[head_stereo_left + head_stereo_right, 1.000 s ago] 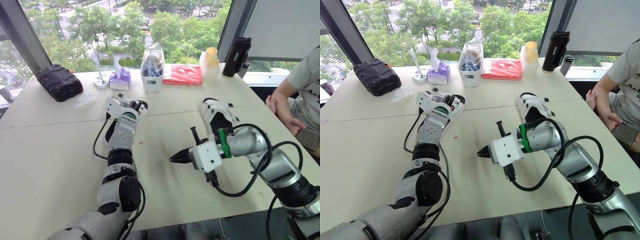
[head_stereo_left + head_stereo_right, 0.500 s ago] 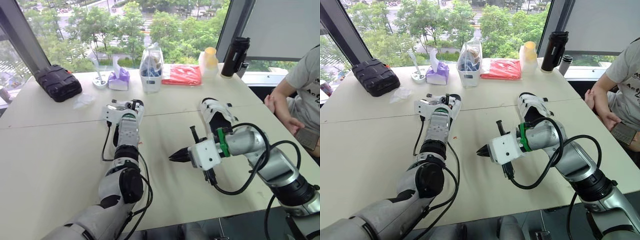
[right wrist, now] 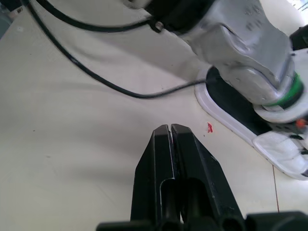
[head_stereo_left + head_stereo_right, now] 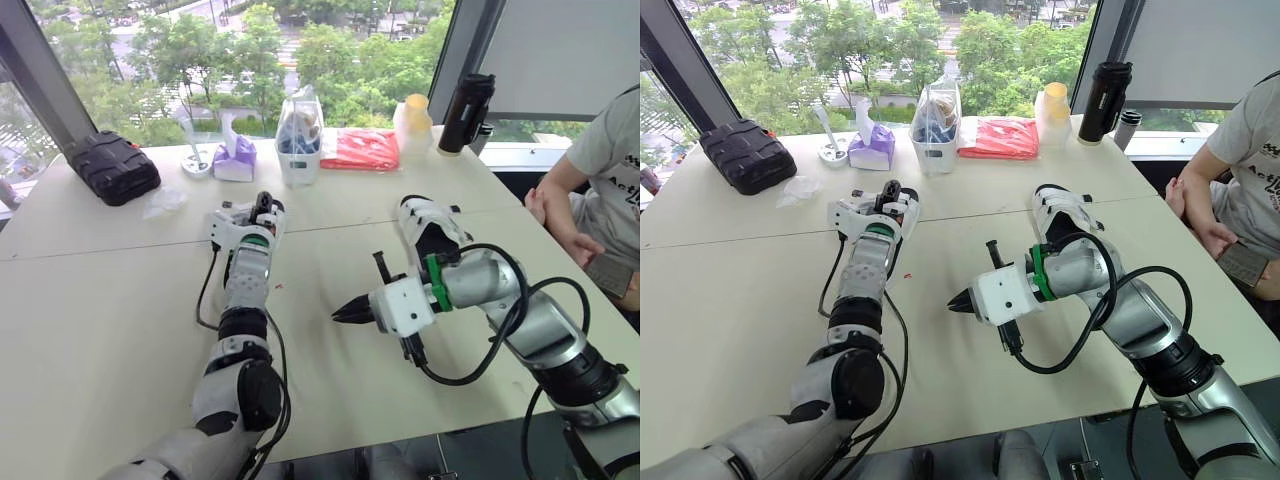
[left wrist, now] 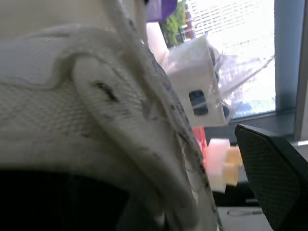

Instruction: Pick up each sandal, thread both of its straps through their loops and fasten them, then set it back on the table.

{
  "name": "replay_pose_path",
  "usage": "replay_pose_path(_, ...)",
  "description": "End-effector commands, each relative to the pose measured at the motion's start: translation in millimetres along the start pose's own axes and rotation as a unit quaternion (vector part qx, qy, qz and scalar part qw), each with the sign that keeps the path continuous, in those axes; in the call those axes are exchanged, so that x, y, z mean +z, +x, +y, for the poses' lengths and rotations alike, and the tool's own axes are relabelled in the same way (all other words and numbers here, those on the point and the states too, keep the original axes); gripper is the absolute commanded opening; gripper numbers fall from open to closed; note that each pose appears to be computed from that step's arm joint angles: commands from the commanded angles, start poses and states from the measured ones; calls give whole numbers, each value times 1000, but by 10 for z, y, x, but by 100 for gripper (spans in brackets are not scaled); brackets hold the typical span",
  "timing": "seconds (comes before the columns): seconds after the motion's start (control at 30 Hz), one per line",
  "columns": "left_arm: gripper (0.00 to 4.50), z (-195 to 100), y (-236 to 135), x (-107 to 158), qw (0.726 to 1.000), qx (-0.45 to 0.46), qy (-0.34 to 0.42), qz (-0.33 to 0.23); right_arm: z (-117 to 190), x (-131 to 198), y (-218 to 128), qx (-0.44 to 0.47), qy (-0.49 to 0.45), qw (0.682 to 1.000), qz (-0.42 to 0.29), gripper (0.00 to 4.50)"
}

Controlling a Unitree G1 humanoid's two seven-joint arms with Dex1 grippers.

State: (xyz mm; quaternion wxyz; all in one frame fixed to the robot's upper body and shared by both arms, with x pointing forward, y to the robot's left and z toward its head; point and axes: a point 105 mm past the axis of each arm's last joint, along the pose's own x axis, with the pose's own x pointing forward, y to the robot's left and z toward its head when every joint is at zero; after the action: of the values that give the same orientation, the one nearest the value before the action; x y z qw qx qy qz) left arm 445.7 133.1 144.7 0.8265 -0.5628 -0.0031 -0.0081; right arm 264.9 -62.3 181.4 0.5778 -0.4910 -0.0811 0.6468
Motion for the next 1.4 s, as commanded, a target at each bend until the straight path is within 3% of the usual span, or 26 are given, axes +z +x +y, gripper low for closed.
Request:
replay_pose_path(0.03,445,-90,-149,87,999,-16,22,38,-63,66,-13,-5,-23,1000,-9,0)
replay_pose_path(0.43,445,-108,-576,116,990,-25,79,116,-85,61,21,-1,-30,999,-17,0)
replay_pose_path(0.73,445,-268,-1014,103,948,-99,219,210,-92,34,32,-1,-32,999,-19,0)
replay_pose_path(0.83,445,-492,-1183,253,903,-172,334,209,-141,-45,-19,-23,5,1000,-18,0)
replay_pose_path(1.07,445,-875,-1442,529,815,-286,471,176,-490,-268,-408,-149,138,979,-12,0)
replay_pose_path(1.2,445,-888,-1685,687,737,-315,559,214,-438,-186,-640,-160,234,958,-45,0)
replay_pose_path(1.3,445,-839,-1719,872,711,-297,596,225,-403,-107,-758,-156,276,947,-59,0)
replay_pose_path(1.4,445,-629,-2021,914,682,-297,590,314,-323,-25,-895,-142,312,937,-63,0)
